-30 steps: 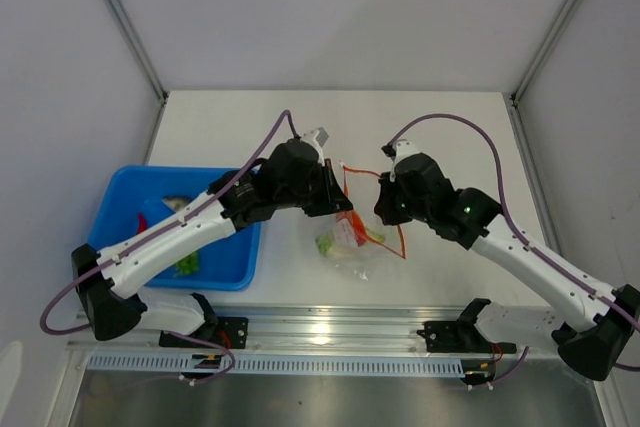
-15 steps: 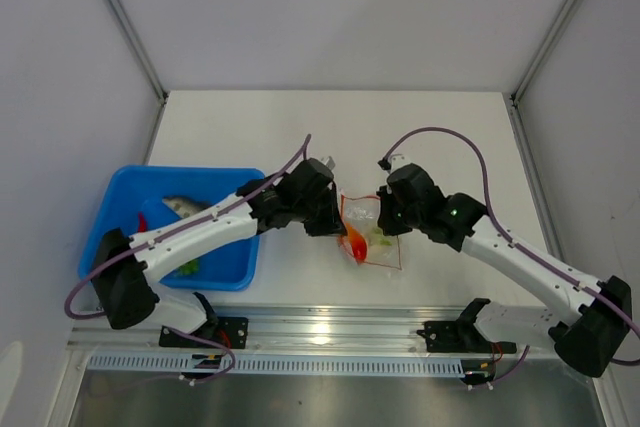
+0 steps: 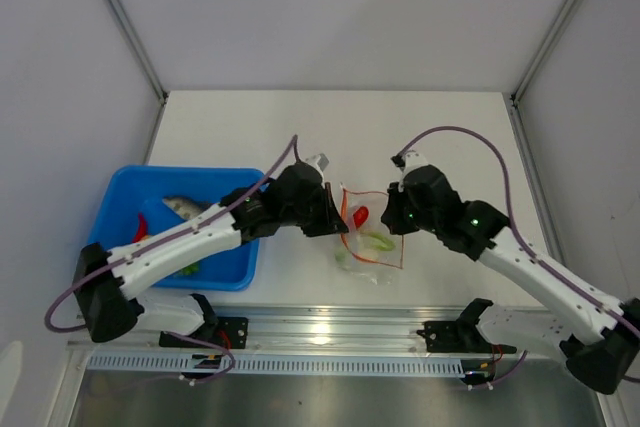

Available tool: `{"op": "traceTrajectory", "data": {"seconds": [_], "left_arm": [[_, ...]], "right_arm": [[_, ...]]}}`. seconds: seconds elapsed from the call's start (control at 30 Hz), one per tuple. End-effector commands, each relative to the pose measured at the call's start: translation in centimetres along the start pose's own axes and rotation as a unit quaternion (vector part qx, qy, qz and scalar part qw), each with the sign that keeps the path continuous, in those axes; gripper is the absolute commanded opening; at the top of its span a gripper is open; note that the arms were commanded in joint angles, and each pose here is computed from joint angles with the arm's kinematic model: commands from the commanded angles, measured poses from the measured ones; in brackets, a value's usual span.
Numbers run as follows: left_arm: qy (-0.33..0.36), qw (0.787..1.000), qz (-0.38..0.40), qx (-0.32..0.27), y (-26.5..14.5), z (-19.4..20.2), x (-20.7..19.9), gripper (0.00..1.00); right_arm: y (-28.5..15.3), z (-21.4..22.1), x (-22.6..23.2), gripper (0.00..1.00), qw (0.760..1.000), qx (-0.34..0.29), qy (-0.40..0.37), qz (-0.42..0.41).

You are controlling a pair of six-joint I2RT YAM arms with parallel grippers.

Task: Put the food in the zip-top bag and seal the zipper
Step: Adjust the zipper food storage bag at the center of the board.

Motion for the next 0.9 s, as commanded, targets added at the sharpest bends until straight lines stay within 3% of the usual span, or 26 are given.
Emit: {"op": "traceTrajectory", "data": {"seconds": [0.0,0.1,0.2,0.3,0.53,0.67,0.87], "left_arm": [[-0.015,0.999,-0.038,0.020,2.1,0.7,1.4,0.01],[0.004,1.000,-0.003,0.007,0.5,0.1,-0.7,0.01],[0.020,0.997,0.054,-0.042,-3.8,-1.0,-3.8,0.01],[0.018,0.996,0.068,-0.057,-4.9,-1.3,-4.2,0.01],[-0.006,1.000,-0.017,0.004,0.1,0.1,0.0,0.01],[-0.005,1.000,-0.021,-0.006,0.3,0.1,0.6,0.00],[0.015,0.999,-0.024,-0.038,-1.3,-1.4,-0.3,0.01]], "right_arm": [[3.1,1.7,-0.9,0.00,0.998,0.048,-0.005,0.042],[1.4,-0.3,-0.9,0.00,0.998,0.017,-0.015,0.053],[-2.6,-3.2,-0.5,0.00,0.998,-0.043,-0.013,0.041],[-4.1,-3.7,-0.3,0.00,0.998,-0.062,-0.005,0.033],[1.0,0.6,-1.2,0.00,0.999,0.010,0.004,0.043],[1.8,1.5,-1.6,0.00,0.998,0.025,0.001,0.053],[0.7,-0.8,-1.0,0.00,0.999,-0.003,-0.013,0.044]]}}
Point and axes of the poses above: each gripper's point midway between its finger pads, its own y axis out along the fingers, its own x axis along the line the jaws close on, z = x × y, the point moved 8 cm from there along -y, back along the fingers, and after that the axes turned 7 degrees about -y, right-handed, at the moved point
